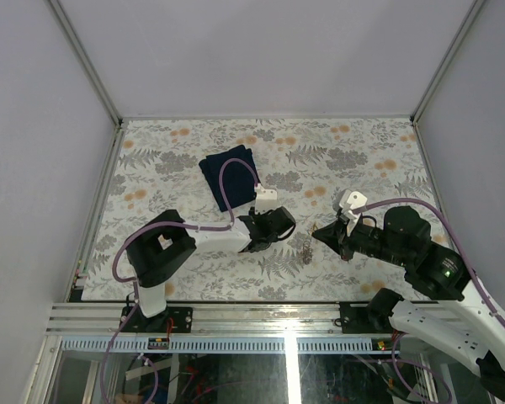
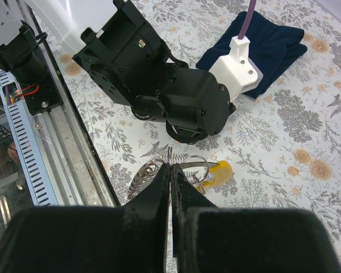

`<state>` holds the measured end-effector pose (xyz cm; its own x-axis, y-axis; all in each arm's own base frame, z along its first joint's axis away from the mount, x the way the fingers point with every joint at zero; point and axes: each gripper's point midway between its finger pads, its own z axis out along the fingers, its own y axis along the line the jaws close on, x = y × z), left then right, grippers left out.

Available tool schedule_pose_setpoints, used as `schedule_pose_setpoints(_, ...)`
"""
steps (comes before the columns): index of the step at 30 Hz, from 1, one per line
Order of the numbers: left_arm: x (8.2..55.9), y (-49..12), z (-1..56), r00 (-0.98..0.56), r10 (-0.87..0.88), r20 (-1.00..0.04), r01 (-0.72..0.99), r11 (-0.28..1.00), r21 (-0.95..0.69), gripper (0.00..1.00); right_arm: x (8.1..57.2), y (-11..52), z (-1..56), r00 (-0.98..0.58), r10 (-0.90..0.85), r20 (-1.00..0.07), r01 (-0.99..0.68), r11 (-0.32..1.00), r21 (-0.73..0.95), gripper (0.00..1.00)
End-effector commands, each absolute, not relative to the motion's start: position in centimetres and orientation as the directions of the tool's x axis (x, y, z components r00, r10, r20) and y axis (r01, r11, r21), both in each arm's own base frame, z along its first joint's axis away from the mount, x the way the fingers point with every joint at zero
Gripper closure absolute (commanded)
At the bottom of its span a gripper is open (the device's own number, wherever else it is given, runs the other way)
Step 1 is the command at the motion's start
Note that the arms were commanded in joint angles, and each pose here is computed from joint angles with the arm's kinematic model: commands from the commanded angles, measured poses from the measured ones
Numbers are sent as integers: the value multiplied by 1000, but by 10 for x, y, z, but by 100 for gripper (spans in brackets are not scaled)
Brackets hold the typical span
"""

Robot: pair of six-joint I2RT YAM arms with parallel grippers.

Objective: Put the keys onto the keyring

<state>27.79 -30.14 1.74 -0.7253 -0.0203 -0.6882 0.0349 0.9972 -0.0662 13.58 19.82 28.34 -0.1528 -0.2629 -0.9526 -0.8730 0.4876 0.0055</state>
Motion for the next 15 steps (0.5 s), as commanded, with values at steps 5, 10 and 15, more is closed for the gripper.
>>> schedule_pose_setpoints(5, 298, -309, 27, -670, -114, -734, -27, 991, -129, 68, 137, 206, 311, -108, -188, -976, -881, 473, 6, 100)
schedule_pose_setpoints(10, 299, -311, 28, -668, -108, -736, -19, 991, -129, 76, 137, 208, 310, -115, -187, -976, -883, 469, 14, 100)
schedule_pose_setpoints(15, 300, -311, 28, -668, -101, -738, -13, 992, -124, 84, 135, 209, 310, -123, -184, -975, -885, 466, 24, 100)
